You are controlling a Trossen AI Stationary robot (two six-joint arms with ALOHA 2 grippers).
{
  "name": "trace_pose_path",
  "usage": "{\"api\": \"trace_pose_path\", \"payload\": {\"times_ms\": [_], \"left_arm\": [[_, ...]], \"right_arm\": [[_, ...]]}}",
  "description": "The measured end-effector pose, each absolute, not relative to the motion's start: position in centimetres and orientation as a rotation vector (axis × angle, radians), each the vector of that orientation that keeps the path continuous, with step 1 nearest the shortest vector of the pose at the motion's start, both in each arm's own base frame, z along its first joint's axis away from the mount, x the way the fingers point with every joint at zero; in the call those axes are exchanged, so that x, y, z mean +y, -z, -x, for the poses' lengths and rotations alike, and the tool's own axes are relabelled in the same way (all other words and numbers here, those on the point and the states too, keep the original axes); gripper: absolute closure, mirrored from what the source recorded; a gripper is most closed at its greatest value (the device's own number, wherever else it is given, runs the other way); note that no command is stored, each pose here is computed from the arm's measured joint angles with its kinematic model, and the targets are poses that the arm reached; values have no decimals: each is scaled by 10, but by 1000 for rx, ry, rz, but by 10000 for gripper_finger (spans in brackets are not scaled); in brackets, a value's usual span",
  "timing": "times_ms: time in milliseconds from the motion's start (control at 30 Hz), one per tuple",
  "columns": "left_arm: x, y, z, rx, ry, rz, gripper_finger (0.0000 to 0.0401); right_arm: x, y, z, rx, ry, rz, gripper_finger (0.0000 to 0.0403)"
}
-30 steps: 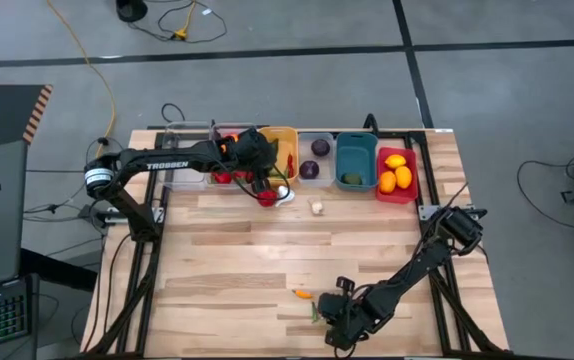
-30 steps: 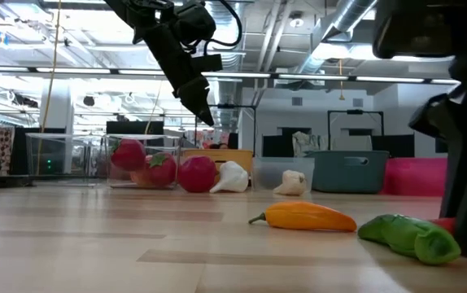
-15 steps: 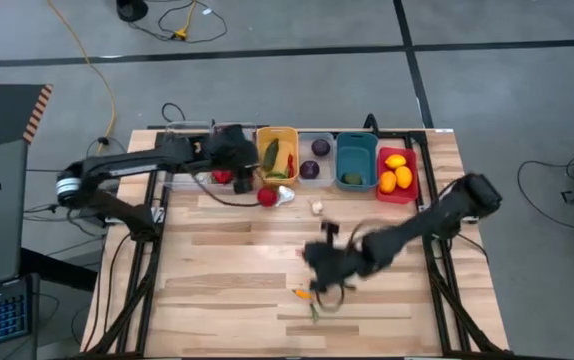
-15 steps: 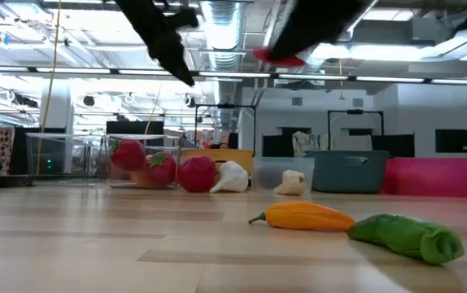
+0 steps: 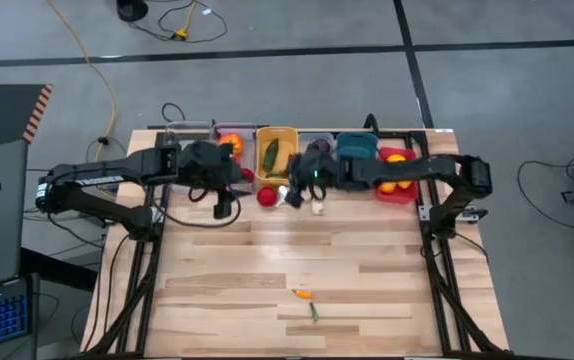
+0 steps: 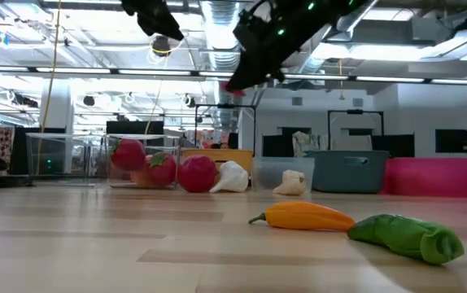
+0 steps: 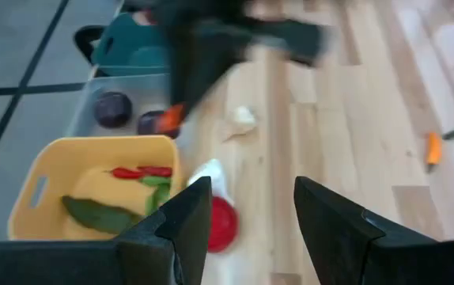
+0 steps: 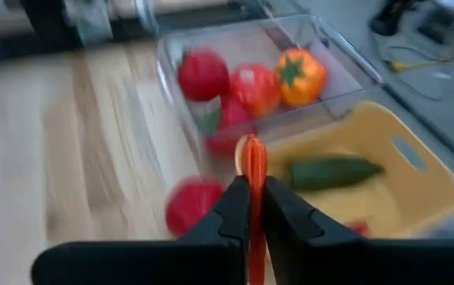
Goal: Sort produce into baskets
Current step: Put the orange chili pepper into the yellow bin, then put the yellow chili pepper into the yellow bin
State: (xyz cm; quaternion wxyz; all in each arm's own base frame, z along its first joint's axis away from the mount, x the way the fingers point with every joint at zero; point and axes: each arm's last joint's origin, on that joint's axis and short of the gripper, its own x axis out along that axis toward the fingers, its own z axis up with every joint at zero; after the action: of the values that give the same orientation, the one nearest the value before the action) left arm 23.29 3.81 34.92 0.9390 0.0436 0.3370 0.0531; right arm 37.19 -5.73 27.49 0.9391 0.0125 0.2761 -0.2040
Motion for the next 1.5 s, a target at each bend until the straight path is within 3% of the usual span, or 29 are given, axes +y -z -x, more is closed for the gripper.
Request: {"api": "trace_pose_path", "payload": {"times_ms": [200,567,733,1100,1500], "left_arm": [[17,-346,-237,699,-31,-94,231],[-26,-308,-253,699,115,-93,231],[-50,-283,-273,599,181,-84,231],[-111,-207,-331,514,321,-119,231],[-134,-128,-361,485,339,-66,231]], "right_arm": [[-106,-255,-382,524,357,-128,325],[-135,-233,-395,580,413,-149,205],[-133,-268,-394,545,408,-143,192],[-77,-376,-363,488,292,-99,217],[3,-424,-314,424,73,-49,223]]}}
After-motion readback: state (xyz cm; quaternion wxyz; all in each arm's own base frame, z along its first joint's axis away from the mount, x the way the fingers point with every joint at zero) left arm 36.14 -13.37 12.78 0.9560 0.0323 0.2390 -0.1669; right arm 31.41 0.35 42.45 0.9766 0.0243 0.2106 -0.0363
